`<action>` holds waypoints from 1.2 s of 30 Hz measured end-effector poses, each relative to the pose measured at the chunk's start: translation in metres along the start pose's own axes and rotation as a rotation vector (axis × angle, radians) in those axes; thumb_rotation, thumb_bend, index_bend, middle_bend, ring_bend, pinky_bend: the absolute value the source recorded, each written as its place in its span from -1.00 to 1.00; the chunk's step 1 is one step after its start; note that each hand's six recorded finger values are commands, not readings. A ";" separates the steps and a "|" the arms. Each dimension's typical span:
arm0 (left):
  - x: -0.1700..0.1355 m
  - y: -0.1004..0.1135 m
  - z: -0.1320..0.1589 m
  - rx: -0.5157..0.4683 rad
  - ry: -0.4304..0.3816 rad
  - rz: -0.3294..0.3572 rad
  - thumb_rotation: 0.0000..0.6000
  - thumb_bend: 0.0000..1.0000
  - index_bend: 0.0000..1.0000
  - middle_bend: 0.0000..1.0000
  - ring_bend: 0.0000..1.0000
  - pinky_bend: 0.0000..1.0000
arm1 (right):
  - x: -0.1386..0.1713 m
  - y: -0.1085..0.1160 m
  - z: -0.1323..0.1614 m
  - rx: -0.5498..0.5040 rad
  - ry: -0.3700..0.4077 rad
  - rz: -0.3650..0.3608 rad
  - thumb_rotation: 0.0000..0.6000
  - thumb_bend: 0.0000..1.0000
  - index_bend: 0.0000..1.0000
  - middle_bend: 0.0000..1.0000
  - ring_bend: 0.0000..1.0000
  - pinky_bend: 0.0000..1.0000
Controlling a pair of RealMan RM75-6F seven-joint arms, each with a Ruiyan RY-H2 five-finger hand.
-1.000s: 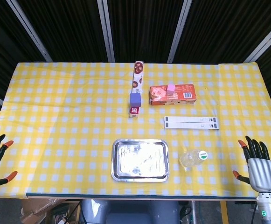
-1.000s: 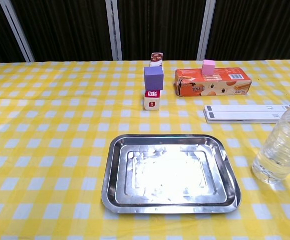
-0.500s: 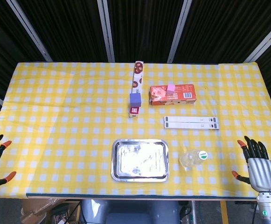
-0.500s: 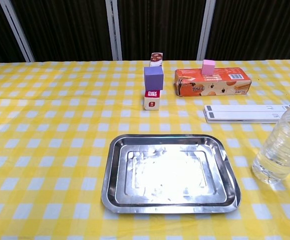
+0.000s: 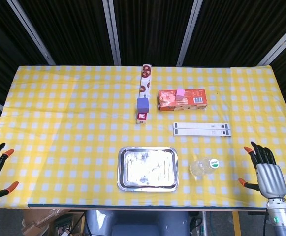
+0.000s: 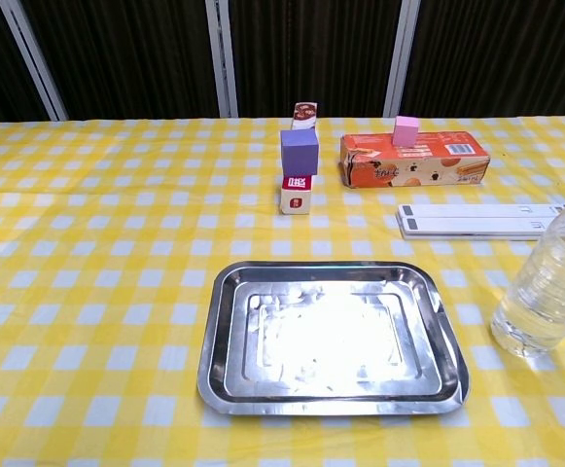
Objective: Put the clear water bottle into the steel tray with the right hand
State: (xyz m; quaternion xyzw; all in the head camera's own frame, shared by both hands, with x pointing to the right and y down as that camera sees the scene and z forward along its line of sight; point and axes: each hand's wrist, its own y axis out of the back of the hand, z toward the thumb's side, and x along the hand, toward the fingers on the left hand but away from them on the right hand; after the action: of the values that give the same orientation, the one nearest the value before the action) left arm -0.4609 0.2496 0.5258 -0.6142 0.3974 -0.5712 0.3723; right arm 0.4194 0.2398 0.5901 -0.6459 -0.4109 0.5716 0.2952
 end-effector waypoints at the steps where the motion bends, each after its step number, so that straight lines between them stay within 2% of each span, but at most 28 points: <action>1: 0.000 0.000 0.000 0.000 0.000 -0.001 1.00 -0.59 -0.71 -1.00 -1.00 -1.00 | -0.001 -0.003 0.001 -0.022 0.003 0.021 1.00 -0.63 -0.70 -0.94 -1.00 -1.00; 9: 0.000 0.000 -0.001 0.013 0.016 0.009 1.00 -0.59 -0.71 -1.00 -1.00 -1.00 | -0.012 -0.030 -0.001 -0.233 0.002 0.235 1.00 -0.64 -0.74 -0.94 -1.00 -1.00; 12: 0.000 0.000 -0.001 0.016 0.015 0.009 1.00 -0.59 -0.71 -1.00 -1.00 -1.00 | -0.018 -0.036 -0.004 -0.270 -0.008 0.282 1.00 -0.65 -0.76 -0.94 -1.00 -1.00; 17: 0.000 0.000 -0.001 0.017 0.017 0.007 1.00 -0.59 -0.71 -1.00 -1.00 -1.00 | -0.025 -0.040 -0.002 -0.361 -0.008 0.299 1.00 -0.65 -0.78 -0.94 -1.00 -1.00; 25: 0.000 0.002 -0.003 0.013 0.024 0.014 1.00 -0.59 -0.71 -1.00 -1.00 -1.00 | -0.037 -0.045 0.010 -0.581 0.003 0.317 1.00 -0.66 -0.80 -0.94 -1.00 -1.00; 31: 0.001 -0.001 -0.001 0.019 0.018 0.006 1.00 -0.60 -0.70 -1.00 -1.00 -1.00 | -0.033 -0.059 0.022 -0.703 0.011 0.368 1.00 -0.66 -0.80 -0.94 -1.00 -1.00; 36: 0.001 -0.001 -0.001 0.020 0.021 0.004 1.00 -0.59 -0.70 -1.00 -1.00 -1.00 | -0.029 -0.073 0.042 -0.780 0.054 0.447 1.00 -0.66 -0.80 -0.94 -1.00 -1.00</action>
State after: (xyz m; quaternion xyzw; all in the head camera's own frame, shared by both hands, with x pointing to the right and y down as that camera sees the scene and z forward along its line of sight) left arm -0.4617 0.2490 0.5274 -0.6036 0.3968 -0.5808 0.3753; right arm 0.3633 0.2465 0.6594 -0.7964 -0.4384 0.4067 -0.0904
